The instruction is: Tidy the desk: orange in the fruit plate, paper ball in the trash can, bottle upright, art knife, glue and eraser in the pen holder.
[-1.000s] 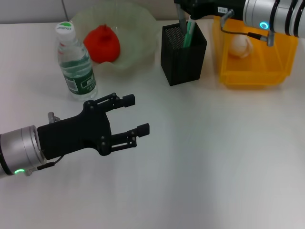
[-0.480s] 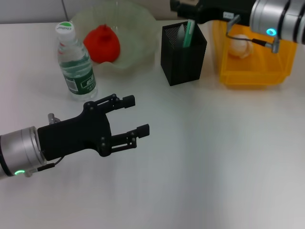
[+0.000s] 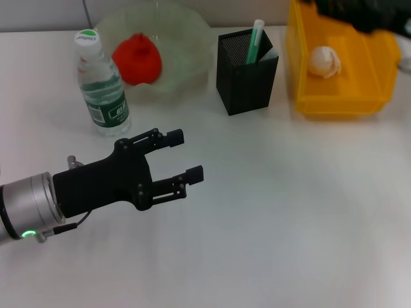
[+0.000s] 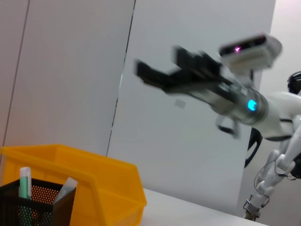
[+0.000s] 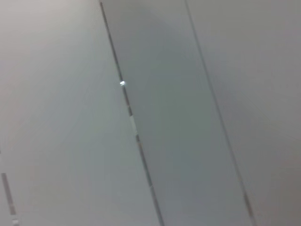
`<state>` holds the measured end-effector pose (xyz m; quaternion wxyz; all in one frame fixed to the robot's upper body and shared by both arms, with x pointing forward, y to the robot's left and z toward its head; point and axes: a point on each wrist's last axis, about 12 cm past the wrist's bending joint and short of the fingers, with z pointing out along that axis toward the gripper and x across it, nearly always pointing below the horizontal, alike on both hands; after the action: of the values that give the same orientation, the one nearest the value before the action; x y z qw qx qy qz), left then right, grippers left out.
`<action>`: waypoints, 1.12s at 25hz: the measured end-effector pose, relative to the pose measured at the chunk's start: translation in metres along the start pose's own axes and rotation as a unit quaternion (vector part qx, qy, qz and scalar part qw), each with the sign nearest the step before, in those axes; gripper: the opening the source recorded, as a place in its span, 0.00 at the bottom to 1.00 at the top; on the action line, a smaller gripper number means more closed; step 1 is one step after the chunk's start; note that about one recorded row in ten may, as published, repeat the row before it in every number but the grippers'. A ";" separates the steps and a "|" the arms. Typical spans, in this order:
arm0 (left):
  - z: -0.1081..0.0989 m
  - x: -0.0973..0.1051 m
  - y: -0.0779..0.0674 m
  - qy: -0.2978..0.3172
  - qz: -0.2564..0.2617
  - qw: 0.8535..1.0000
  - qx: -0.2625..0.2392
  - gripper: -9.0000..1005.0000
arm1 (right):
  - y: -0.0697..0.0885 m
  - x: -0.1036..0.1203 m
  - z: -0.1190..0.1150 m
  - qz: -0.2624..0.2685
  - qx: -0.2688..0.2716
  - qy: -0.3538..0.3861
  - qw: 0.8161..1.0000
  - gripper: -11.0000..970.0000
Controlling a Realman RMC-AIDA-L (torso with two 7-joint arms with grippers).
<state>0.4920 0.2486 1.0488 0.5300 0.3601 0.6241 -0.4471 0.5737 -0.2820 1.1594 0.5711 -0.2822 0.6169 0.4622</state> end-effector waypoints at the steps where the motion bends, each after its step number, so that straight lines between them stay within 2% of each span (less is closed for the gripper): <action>1: 0.000 0.000 0.000 0.000 0.000 1.000 0.000 0.78 | 0.000 0.000 0.000 0.000 0.000 0.000 1.000 0.80; 4: -0.001 0.000 0.000 -0.001 -0.005 1.000 -0.002 0.78 | 0.007 0.013 -0.017 0.011 -0.019 0.028 0.999 0.82; 5: 0.000 0.000 0.001 0.002 -0.013 1.000 -0.003 0.78 | 0.010 0.024 -0.023 0.004 -0.028 0.055 0.998 0.82; 7: 0.000 0.000 0.001 0.002 -0.013 1.000 -0.003 0.78 | 0.011 0.029 -0.025 -0.001 -0.032 0.066 0.997 0.82; 9: 0.000 0.000 0.001 0.002 -0.013 1.000 -0.003 0.78 | 0.013 0.041 -0.024 -0.001 -0.041 0.089 0.995 0.83; 10: -0.002 0.000 0.004 0.012 -0.030 0.999 -0.008 0.78 | 0.015 0.050 -0.021 0.004 -0.053 0.107 0.993 0.83; 18: -0.005 -0.004 0.007 0.021 -0.047 0.999 -0.004 0.78 | 0.029 0.080 -0.008 0.026 -0.085 0.159 0.983 0.84; 20: -0.002 -0.004 0.008 0.062 -0.050 0.996 0.030 0.78 | 0.036 0.092 -0.008 0.019 -0.093 0.170 0.981 0.84; 28: -0.007 -0.004 0.005 0.069 -0.053 0.995 0.044 0.79 | 0.044 0.106 -0.006 -0.005 -0.094 0.168 0.981 0.84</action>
<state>0.4948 0.2570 1.0519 0.4452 0.3793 0.6573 -0.4753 0.5130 -0.2503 1.0676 0.4325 -0.4113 0.6565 0.4613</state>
